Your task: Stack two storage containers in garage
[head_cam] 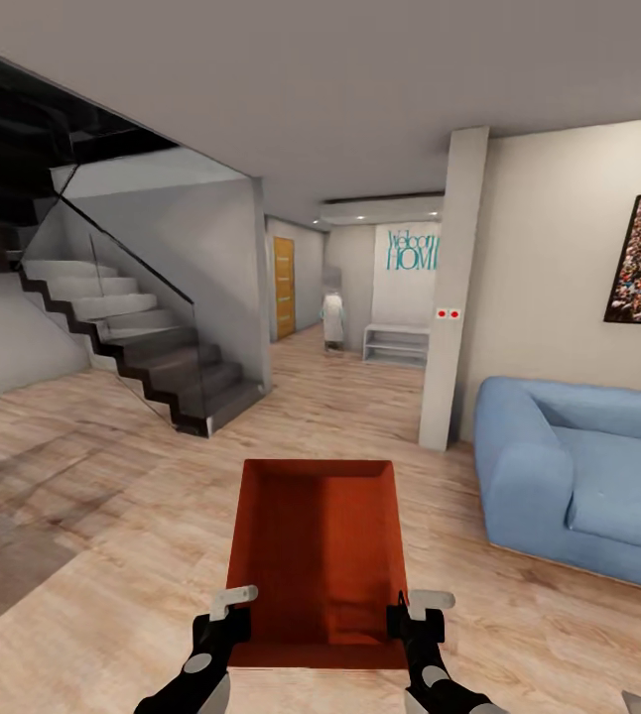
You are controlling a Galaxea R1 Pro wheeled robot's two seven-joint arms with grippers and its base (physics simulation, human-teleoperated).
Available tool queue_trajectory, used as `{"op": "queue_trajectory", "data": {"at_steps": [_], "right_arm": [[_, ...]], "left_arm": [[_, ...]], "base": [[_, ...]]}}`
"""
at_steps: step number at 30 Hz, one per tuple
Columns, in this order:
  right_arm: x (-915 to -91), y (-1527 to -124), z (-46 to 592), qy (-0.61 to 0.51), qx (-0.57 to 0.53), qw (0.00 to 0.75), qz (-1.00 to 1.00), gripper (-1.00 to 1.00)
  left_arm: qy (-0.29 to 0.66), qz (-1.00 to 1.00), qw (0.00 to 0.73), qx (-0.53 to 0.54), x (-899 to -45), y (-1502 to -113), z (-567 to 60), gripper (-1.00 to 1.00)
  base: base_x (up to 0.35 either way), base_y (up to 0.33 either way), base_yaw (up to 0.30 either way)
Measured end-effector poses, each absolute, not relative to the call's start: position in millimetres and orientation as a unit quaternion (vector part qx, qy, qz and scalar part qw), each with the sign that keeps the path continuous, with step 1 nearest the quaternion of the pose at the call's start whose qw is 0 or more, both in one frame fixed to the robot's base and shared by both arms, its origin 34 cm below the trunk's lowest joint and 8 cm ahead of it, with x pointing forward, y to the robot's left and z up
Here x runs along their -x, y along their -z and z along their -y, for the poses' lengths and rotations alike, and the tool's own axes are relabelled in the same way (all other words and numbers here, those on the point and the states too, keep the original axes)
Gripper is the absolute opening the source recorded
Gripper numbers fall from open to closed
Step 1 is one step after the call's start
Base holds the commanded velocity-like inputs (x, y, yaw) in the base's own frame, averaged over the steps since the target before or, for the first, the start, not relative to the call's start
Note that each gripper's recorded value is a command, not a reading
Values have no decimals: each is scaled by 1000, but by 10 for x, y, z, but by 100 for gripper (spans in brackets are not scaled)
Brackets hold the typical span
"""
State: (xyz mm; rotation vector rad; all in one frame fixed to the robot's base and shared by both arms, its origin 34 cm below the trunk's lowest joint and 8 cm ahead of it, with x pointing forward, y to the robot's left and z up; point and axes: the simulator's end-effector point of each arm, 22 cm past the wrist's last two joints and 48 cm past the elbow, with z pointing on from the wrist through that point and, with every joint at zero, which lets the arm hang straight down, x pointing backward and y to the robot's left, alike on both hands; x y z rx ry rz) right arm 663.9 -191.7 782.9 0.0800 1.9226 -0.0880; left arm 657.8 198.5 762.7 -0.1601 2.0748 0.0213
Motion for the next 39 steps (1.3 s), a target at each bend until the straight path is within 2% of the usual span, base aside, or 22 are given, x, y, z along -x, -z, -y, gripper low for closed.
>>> {"op": "queue_trajectory", "data": {"at_steps": [19, 39], "right_arm": [[-6639, -7828, 1916, 37, -34, 571, -820, -100], [-6639, -7830, 1916, 38, -34, 571, -819, -100]], "left_arm": [[-9, -860, 506, 66, -6577, -7625, -1985, -100], [-9, -860, 506, 67, -6577, -7625, -1986, -100]], "base": [[322, 74, -1], [322, 5, 0]]}}
